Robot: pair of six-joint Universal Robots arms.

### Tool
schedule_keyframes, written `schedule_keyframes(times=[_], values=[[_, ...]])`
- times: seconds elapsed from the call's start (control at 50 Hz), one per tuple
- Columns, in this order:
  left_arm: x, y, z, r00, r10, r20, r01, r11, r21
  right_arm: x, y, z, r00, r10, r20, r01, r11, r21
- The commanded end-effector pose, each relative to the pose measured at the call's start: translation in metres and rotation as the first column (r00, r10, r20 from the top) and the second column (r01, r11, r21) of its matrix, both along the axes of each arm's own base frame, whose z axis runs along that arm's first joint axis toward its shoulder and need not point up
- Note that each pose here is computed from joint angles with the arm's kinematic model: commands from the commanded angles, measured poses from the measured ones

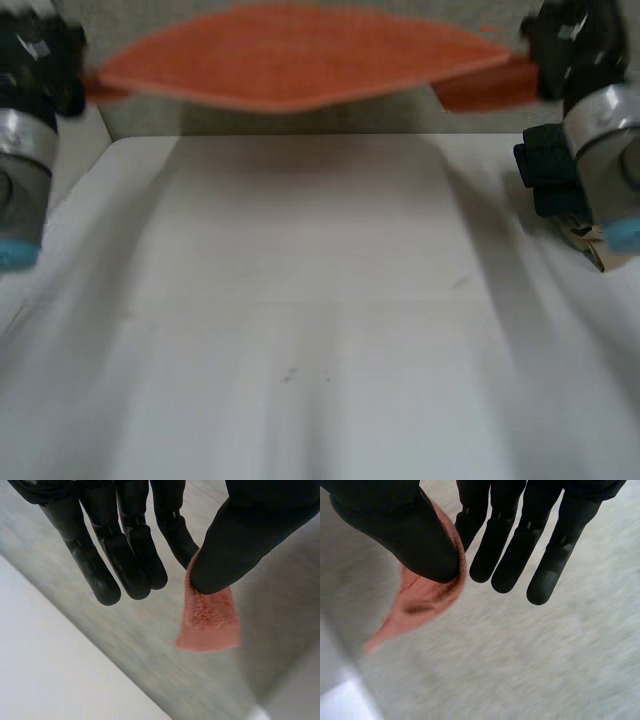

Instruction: Fold the laundry.

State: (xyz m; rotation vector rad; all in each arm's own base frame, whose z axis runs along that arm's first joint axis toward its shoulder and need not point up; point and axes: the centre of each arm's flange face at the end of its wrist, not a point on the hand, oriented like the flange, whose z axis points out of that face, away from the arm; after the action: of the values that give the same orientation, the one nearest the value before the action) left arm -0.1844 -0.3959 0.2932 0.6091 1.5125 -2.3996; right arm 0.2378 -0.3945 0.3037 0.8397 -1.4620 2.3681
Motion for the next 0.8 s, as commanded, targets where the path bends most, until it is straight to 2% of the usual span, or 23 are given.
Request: schedule_keyframes(times=[0.02, 0.12, 0.2, 0.28, 0.3, 0.36, 0.38, 0.42, 0.44, 0.46, 0.5, 0.52, 0.58, 0.66, 0.68, 0.72, 0.74, 0.76, 0.8], values=[[-0.004, 0.022, -0.089, 0.998, -0.05, 0.049, 0.035, 0.965, 0.261, -0.003, 0.006, -0.095, 0.997, 0.025, -0.073, -0.004, 0.961, 0.277], [-0.004, 0.042, -0.118, 0.993, -0.059, 0.099, 0.019, 0.931, 0.364, -0.007, 0.018, -0.137, 0.99, 0.051, -0.133, 0.01, 0.907, 0.421], [0.001, 0.067, -0.132, 0.983, -0.076, 0.168, -0.015, 0.875, 0.485, -0.019, 0.034, -0.152, 0.974, 0.06, -0.218, 0.06, 0.86, 0.507], [0.014, 0.098, -0.128, 0.956, -0.109, 0.271, -0.084, 0.787, 0.612, -0.039, 0.057, -0.154, 0.933, 0.083, -0.349, 0.148, 0.798, 0.584], [0.021, 0.109, -0.126, 0.945, -0.125, 0.303, -0.116, 0.738, 0.665, -0.044, 0.07, -0.146, 0.913, 0.102, -0.396, 0.177, 0.775, 0.606], [0.031, 0.128, -0.123, 0.927, -0.159, 0.339, -0.158, 0.654, 0.74, -0.056, 0.093, -0.133, 0.879, 0.132, -0.458, 0.229, 0.727, 0.648], [0.035, 0.142, -0.122, 0.917, -0.191, 0.35, -0.179, 0.587, 0.789, -0.064, 0.11, -0.127, 0.858, 0.155, -0.49, 0.269, 0.677, 0.686], [0.039, 0.156, -0.121, 0.906, -0.227, 0.356, -0.197, 0.519, 0.832, -0.073, 0.125, -0.122, 0.836, 0.176, -0.519, 0.311, 0.627, 0.714], [0.04, 0.163, -0.121, 0.901, -0.248, 0.357, -0.203, 0.486, 0.85, -0.078, 0.139, -0.119, 0.818, 0.208, -0.536, 0.335, 0.585, 0.739], [0.042, 0.174, -0.121, 0.89, -0.286, 0.356, -0.213, 0.43, 0.877, -0.079, 0.145, -0.118, 0.81, 0.224, -0.542, 0.343, 0.568, 0.748], [0.043, 0.181, -0.12, 0.877, -0.318, 0.361, -0.221, 0.4, 0.889, -0.081, 0.153, -0.117, 0.796, 0.248, -0.553, 0.352, 0.554, 0.755], [0.043, 0.181, -0.119, 0.872, -0.325, 0.366, -0.226, 0.397, 0.89, -0.081, 0.156, -0.118, 0.784, 0.263, -0.563, 0.352, 0.558, 0.751], [0.044, 0.175, -0.116, 0.863, -0.322, 0.389, -0.23, 0.435, 0.871, -0.08, 0.153, -0.117, 0.777, 0.258, -0.575, 0.35, 0.582, 0.734], [0.04, 0.154, -0.108, 0.862, -0.291, 0.416, -0.211, 0.541, 0.814, -0.076, 0.133, -0.118, 0.788, 0.19, -0.585, 0.338, 0.661, 0.67], [0.037, 0.143, -0.105, 0.864, -0.272, 0.423, -0.196, 0.593, 0.781, -0.074, 0.114, -0.122, 0.798, 0.139, -0.586, 0.339, 0.702, 0.627], [0.031, 0.129, -0.105, 0.869, -0.258, 0.421, -0.17, 0.644, 0.746, -0.07, 0.096, -0.126, 0.814, 0.09, -0.574, 0.333, 0.737, 0.588], [0.026, 0.122, -0.105, 0.872, -0.253, 0.418, -0.153, 0.671, 0.726, -0.064, 0.083, -0.128, 0.832, 0.048, -0.553, 0.324, 0.767, 0.554], [0.014, 0.11, -0.105, 0.88, -0.247, 0.405, -0.114, 0.718, 0.686, -0.059, 0.078, -0.128, 0.838, 0.033, -0.545, 0.318, 0.782, 0.536], [0.002, 0.096, -0.102, 0.894, -0.23, 0.384, -0.075, 0.769, 0.635, -0.053, 0.068, -0.13, 0.85, 0.001, -0.527, 0.315, 0.8, 0.511]])
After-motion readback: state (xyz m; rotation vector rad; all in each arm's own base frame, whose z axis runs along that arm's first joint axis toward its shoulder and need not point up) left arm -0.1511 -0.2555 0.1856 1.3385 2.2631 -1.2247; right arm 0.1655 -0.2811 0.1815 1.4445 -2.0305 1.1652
